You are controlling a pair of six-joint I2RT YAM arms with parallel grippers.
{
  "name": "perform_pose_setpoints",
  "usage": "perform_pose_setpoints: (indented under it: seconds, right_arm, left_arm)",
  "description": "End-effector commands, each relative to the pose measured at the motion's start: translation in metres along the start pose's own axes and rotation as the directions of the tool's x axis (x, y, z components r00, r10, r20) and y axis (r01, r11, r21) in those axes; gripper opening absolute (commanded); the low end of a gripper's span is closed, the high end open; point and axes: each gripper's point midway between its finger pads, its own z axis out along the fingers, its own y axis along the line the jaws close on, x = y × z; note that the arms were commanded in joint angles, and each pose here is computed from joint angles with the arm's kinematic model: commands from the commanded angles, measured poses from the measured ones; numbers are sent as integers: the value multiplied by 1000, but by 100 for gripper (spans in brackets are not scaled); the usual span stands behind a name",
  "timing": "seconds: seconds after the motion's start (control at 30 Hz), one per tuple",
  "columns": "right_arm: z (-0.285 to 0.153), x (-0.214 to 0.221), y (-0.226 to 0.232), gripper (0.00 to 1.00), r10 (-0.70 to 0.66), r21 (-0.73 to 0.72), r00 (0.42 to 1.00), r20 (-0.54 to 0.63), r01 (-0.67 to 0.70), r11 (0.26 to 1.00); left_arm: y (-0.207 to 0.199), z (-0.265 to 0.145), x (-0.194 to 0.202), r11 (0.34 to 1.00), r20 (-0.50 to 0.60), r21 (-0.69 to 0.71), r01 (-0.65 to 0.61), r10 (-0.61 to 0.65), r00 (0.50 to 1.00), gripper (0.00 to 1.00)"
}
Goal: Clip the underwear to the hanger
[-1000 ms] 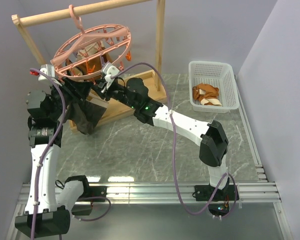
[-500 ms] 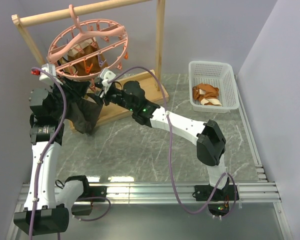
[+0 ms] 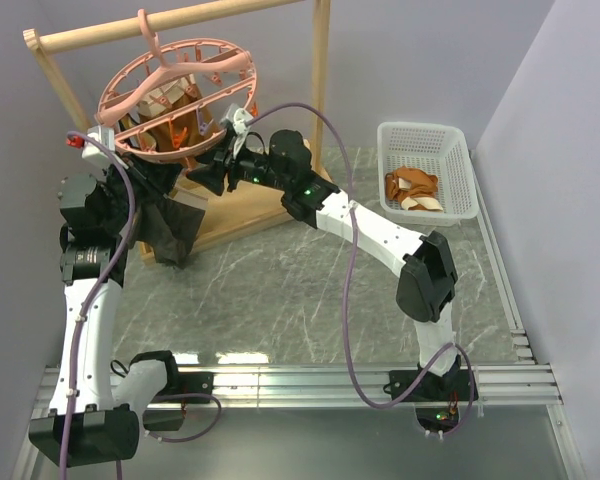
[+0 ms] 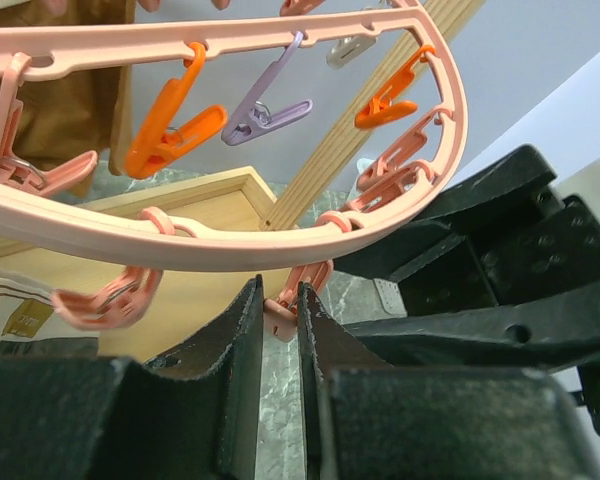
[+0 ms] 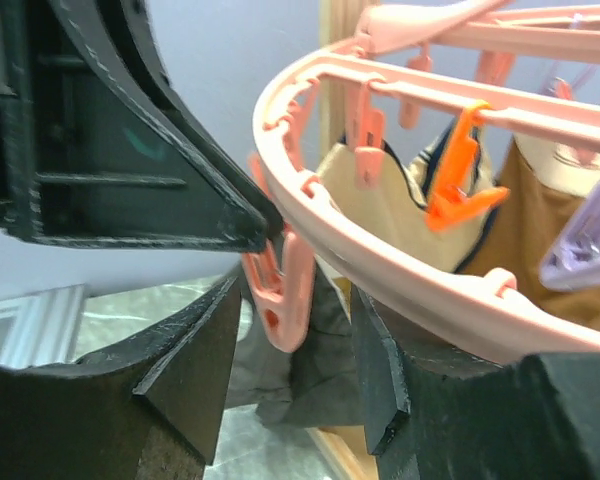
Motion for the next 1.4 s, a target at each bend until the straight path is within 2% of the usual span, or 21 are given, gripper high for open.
perform_pose_setpoints:
  seconds: [0.0,0.13,0.27,0.57,0.6,0.8,0.83,0.93,0.97,1.07,1.17,1.37]
  right_arm:
    - [4,-25,19,55,43,-108,998,47,-37,993]
    - [5,-21,22,55,57,-140,998,28,-52,989]
    - [6,-17,23,60,76,-159,997,3,-75,985]
    - [8,-7,14,60,127,-155,991,-29,-130,979]
    - [7,-7,13,58,136,-152,990,-30,-139,979]
    - [7,-10,11,33,154,-163,988,-24,-156,974]
    - [8,-10,12,21,155,-164,988,-20,-156,974]
    - [9,-13,10,0,150,-151,989,-11,-150,977]
    - [10,-14,7,0,145,-127,989,-3,-144,981]
    - [14,-17,2,0,113,-66,993,16,-112,992]
    - [16,-17,3,0,75,-36,997,23,-74,997]
    - [23,-17,7,0,40,15,999,30,-41,999]
  left_arm:
    - [-15,-1,-13,998,23,61,-23,22,999,10]
    - [-17,-1,-12,997,20,73,-11,9,1000,10]
    - [-20,-1,-13,996,20,91,-9,7,1000,10]
    - [-24,-1,-10,991,10,132,-7,5,1000,11]
    - [-24,-1,-10,991,6,134,-3,2,1000,11]
    - [-22,0,-10,991,5,132,1,-2,1000,12]
    - [-22,0,-11,992,7,130,6,-7,1000,15]
    - [-22,0,-13,992,11,121,29,-30,999,25]
    - [-19,-1,-13,993,12,109,38,-40,999,32]
    - [-22,-10,-19,994,35,104,46,-50,998,44]
    - [-28,-16,-17,992,31,120,47,-51,998,50]
    - [-18,-17,-15,996,36,64,61,-64,997,59]
